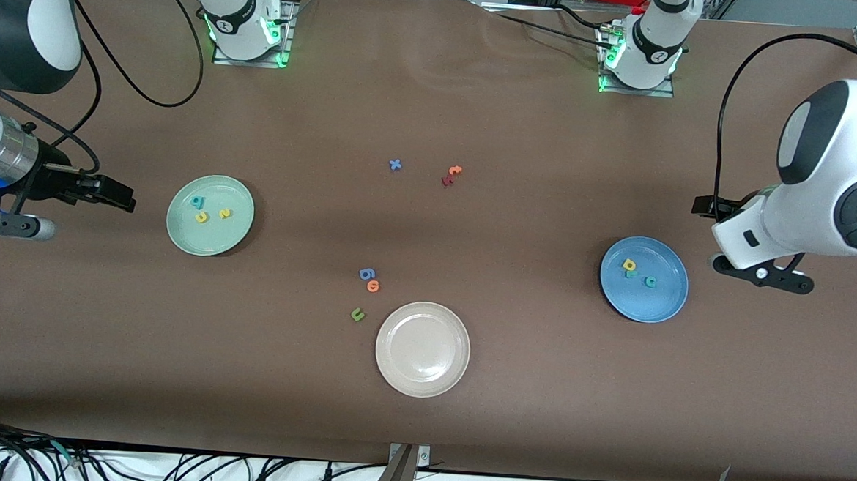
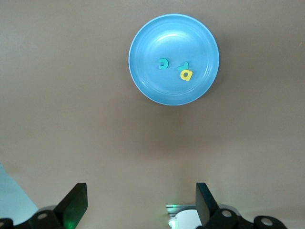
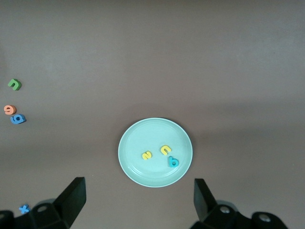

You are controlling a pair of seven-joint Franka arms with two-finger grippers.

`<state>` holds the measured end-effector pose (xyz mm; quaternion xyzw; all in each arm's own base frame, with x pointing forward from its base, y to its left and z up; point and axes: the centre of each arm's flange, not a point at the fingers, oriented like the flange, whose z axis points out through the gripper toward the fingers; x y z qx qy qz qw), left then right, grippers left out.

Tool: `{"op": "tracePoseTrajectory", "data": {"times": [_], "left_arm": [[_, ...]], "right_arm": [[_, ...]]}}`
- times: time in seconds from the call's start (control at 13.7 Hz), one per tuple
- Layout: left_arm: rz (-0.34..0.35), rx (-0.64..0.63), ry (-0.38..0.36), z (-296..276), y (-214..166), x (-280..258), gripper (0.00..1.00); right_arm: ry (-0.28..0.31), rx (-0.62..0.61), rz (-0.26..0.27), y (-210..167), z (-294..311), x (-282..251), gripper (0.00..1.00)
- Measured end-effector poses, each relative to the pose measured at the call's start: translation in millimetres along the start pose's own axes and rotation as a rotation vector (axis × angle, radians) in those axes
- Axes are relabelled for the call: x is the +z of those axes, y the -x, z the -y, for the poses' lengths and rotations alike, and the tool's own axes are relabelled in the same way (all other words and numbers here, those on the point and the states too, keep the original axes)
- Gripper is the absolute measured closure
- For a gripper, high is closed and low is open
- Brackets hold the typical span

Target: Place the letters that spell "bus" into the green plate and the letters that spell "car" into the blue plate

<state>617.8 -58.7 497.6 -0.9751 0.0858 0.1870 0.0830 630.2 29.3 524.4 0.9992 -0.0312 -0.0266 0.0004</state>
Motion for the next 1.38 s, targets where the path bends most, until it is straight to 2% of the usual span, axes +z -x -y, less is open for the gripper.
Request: {"op": "tracePoseTrajectory", "data": {"times": [0.15,0.29,0.51,0.66,0.73,1.02,1.38], "left_arm": [[-0.033,-0.045,0.083,11,19,-15,0.0],[-0.099,-0.12,0.159,45,45,-25,0.0],[-0.224,-0.182,0.199,72,70,-37,0.0],[-0.324,-0.188,0.195,72,76,-51,0.0],[-0.349,-0.187,0.193,69,80,-56,0.0],[-0.368,-0.184,0.193,65,104,-61,0.0],[-0.337,-0.181,0.196,63,108,-53,0.0]], "right_arm": [[-0.001,0.025,-0.008,0,2,-2,0.0],[-0.003,0.049,-0.023,0,2,-9,0.0],[-0.005,0.058,-0.026,1,2,-11,0.0],[-0.005,0.062,-0.025,1,2,-11,0.0],[-0.005,0.063,-0.025,1,2,-11,0.0],[-0.005,0.064,-0.024,1,2,-10,0.0],[-0.004,0.064,-0.024,1,2,-10,0.0]]}}
